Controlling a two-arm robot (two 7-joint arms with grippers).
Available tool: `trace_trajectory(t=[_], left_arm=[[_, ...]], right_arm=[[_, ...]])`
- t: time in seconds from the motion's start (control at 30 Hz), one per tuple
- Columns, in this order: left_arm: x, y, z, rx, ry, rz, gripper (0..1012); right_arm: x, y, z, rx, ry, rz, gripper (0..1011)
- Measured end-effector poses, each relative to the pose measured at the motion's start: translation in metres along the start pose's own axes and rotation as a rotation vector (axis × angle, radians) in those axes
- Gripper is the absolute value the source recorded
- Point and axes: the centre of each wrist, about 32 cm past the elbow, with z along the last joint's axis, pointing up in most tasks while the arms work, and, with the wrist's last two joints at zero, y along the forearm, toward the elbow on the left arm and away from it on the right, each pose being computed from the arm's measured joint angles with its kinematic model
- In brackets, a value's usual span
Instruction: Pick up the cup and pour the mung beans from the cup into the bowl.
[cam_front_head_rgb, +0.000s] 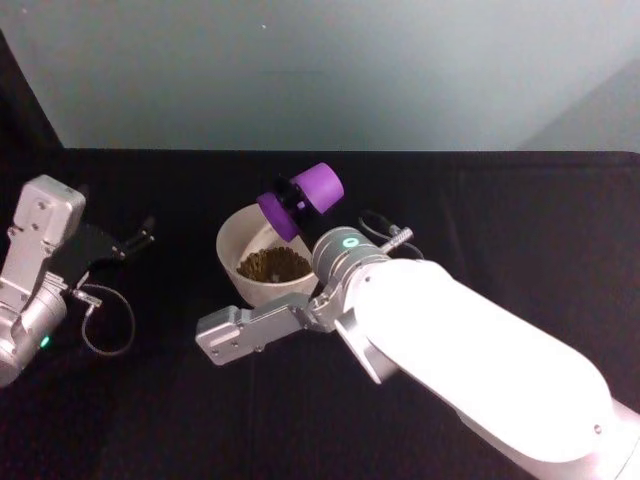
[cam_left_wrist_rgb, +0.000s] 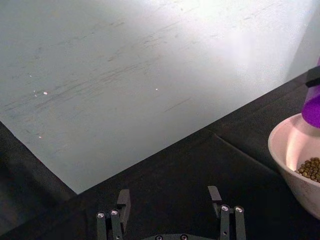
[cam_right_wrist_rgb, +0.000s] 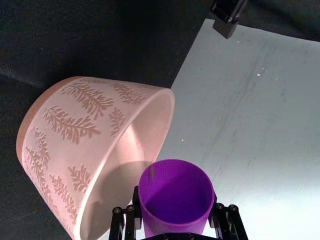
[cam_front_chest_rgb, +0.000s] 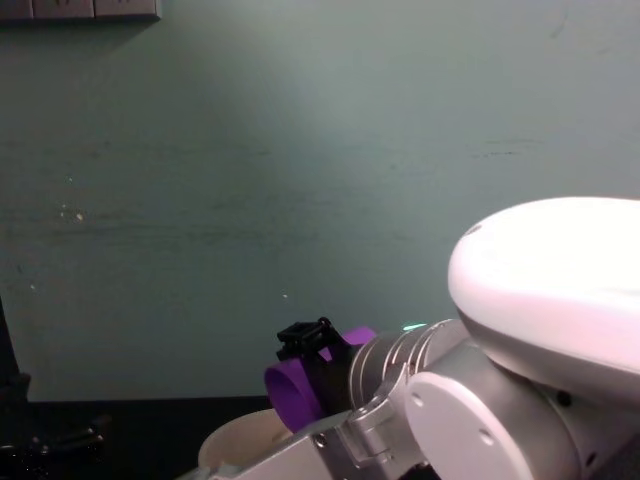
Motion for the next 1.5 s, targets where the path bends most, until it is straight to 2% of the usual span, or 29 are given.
trace_trajectory(t=[0.2,0.33,0.37,0.47,0.77,1.07,1.3,1.5], left_arm=[[0.0,0.0,0.0,0.0,0.0,0.0,1000],[0.0,0.0,0.0,0.0,0.0,0.0,1000],[0.0,0.0,0.0,0.0,0.0,0.0,1000],[0.0,0.0,0.0,0.0,0.0,0.0,1000],[0.0,0.0,0.0,0.0,0.0,0.0,1000],[0.0,0.0,0.0,0.0,0.0,0.0,1000],[0.0,0.0,0.0,0.0,0.0,0.0,1000],[0.0,0.0,0.0,0.0,0.0,0.0,1000]], right_arm=[[0.002,-0.001,0.003,-0.013,-0.059,0.002,726],[0.004,-0.001,0.006,-0.023,-0.131,0.006,726],[0.004,-0.001,0.006,-0.023,-0.131,0.006,726],[0.006,-0.001,0.008,-0.031,-0.186,0.005,726],[0.008,-0.003,0.015,-0.049,-0.298,-0.001,726],[0.007,-0.002,0.025,-0.083,-0.481,0.002,726],[0.004,-0.001,0.031,-0.103,-0.598,-0.004,726],[0.003,-0.001,0.034,-0.11,-0.637,-0.007,726]])
